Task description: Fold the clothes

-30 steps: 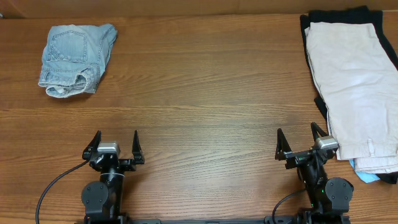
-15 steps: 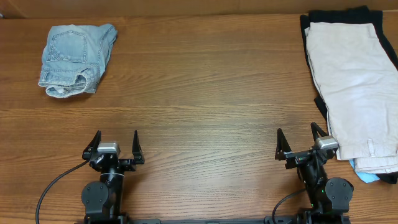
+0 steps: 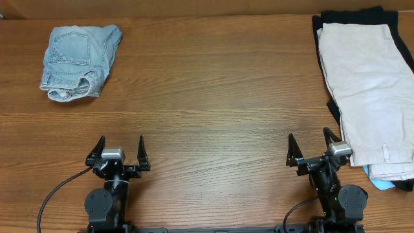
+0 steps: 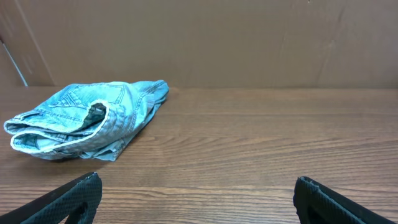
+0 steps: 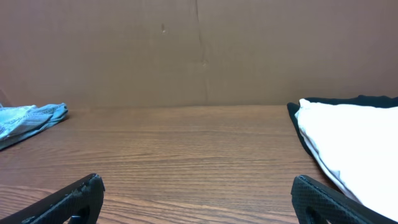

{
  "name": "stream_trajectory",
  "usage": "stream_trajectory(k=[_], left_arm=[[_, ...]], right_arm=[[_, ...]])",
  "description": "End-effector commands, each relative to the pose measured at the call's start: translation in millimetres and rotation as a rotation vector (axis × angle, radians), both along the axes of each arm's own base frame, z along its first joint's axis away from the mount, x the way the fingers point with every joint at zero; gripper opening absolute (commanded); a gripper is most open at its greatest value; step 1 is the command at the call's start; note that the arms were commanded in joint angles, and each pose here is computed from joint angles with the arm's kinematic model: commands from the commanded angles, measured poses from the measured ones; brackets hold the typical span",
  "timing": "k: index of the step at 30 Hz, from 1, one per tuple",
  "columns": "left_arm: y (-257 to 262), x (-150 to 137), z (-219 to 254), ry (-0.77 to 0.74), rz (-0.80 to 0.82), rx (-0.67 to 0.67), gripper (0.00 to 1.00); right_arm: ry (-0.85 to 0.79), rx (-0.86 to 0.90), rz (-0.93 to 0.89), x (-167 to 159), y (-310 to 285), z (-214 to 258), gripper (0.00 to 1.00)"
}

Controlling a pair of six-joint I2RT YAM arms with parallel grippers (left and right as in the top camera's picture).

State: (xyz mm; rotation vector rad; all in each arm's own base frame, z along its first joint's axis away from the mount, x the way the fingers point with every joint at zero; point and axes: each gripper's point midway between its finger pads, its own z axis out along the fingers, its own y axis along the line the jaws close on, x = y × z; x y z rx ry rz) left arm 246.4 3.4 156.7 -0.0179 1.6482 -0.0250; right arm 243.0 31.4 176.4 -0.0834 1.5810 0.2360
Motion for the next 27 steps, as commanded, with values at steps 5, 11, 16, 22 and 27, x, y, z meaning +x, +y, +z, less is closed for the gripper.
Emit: stream_trajectory(k=[5,11,16,22,27], left_arm=[[-2.8,0.0,-0.9,0.0,-0.015,0.015,1.0],[-2.3,0.0,-1.0,0.0,-0.012,0.022,1.0],[-2.3,0.0,-1.0,0.0,-0.012,0.022,1.0],[-2.7,0.0,-1.0,0.0,-0.015,0.02,1.0],[-2.8,0.0,-1.5,0.003,-0.014,0.008,1.0]], right_arm=[[-0.006,0.003,-0.006,0.3,-0.9,-1.2,1.0],[-0.006,0.003,-0.006,0.3,-1.0,-1.1,1.0],[-0.005,0.003,-0.006,0.3,-0.9,-1.3,1.0],[-0.003,0.004,-0.006,0.3,-0.9,-1.8,1.0],[-0.004,0.003,-0.005,0.3,-0.9,-1.6,1.0]])
